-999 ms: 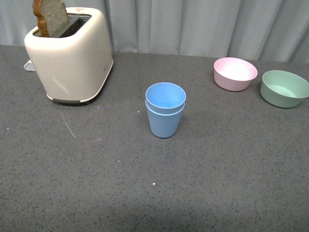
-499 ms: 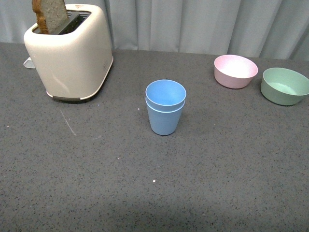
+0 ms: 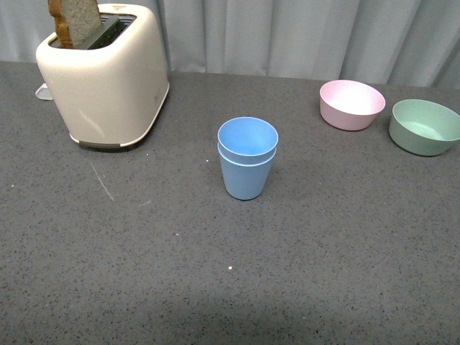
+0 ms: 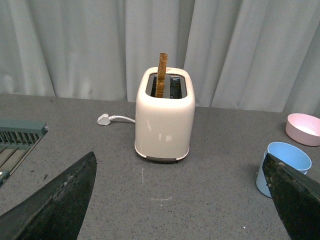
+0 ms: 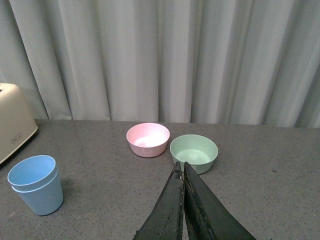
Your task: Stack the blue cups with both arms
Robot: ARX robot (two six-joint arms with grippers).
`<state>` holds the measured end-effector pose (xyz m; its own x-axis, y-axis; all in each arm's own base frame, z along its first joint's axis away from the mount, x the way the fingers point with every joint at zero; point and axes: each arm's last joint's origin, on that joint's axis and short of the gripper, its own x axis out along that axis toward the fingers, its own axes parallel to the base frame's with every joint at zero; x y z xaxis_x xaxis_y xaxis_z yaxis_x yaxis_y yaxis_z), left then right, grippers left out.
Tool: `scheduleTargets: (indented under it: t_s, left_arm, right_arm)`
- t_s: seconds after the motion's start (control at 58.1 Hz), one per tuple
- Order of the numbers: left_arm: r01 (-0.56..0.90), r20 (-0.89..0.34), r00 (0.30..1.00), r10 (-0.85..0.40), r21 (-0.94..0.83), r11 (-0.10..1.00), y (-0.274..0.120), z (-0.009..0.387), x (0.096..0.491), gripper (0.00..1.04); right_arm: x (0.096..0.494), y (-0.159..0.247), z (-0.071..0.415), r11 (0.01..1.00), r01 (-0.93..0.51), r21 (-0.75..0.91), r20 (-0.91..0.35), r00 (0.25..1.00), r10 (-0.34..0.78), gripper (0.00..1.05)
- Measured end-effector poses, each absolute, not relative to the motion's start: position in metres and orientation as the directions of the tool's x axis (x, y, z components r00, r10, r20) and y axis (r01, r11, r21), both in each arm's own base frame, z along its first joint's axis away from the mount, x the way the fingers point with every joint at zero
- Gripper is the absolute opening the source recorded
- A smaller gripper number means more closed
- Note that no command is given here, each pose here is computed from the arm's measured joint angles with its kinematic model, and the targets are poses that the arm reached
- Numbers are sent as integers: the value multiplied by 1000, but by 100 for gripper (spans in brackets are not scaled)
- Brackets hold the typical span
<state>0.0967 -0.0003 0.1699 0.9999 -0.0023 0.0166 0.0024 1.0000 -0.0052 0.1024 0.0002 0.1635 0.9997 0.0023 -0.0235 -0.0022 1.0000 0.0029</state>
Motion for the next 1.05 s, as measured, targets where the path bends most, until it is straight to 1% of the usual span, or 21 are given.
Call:
scheduleTargets:
  t_s: [0.069,0.189,0.224,0.31,0.327,0.344,0.413,0.465,0.499,0.568,0.603,0.654,0.706,0.74,0.775,0.844,1.05]
  left_arm:
    - [1,16,1000,-1,-5,1000,0,170,97,98]
    - [2,17,1000,-2,-5,1000,0,170,97,98]
    - [2,17,1000,-2,-5,1000,0,170,97,98]
    - [2,17,1000,-2,-5,1000,0,170,97,98]
    - [2,17,1000,-2,-5,1000,0,170,97,98]
    - [2,17,1000,-2,-5,1000,0,170,97,98]
    - [2,17,1000,-2,-5,1000,0,170,97,98]
    - [2,17,1000,-2,-5,1000,0,170,97,98]
    - [2,17,1000,-2,-5,1000,0,170,97,98]
    - [2,17,1000,-2,-5,1000,0,170,97,98]
    - [2,17,1000,-2,-5,1000,0,170,97,98]
    - [2,17,1000,-2,-5,1000,0,170,97,98]
    - [2,17,1000,-2,-5,1000,0,170,97,98]
    - [2,17,1000,-2,-5,1000,0,170,97,98]
    - [2,17,1000,-2,-5,1000,0,170,97,98]
    - [2,17,1000,-2,-5,1000,0,170,97,98]
    - [2,17,1000,-2,-5,1000,0,170,97,98]
  right_arm:
    - [98,0,165,1000,-4,3,1,1000,4,1]
    - [98,0,165,1000,-3,2,1,1000,3,1]
    - [98,0,165,1000,-4,2,0,1000,4,4]
    - [98,0,165,1000,-3,2,0,1000,3,20]
    - [98,0,165,1000,-4,2,1,1000,4,21]
    - [98,0,165,1000,-3,1,1,1000,3,27]
    - [98,0,165,1000,-3,2,1,1000,3,41]
    - [98,0,165,1000,-3,2,1,1000,3,48]
    - [98,0,165,1000,-3,2,1,1000,3,55]
    - [98,0,165,1000,-3,2,1,1000,3,66]
    - [98,0,165,1000,-3,2,1,1000,3,73]
    - [98,0,165,1000,-3,2,1,1000,3,80]
    - [98,0,165,1000,-3,2,1,1000,3,91]
    - [98,0,165,1000,-3,2,1,1000,3,96]
    - [98,0,165,1000,-3,3,1,1000,3,97]
    - [98,0,165,1000,-3,2,1,1000,3,94]
    - [98,0,165,1000,-3,2,1,1000,3,95]
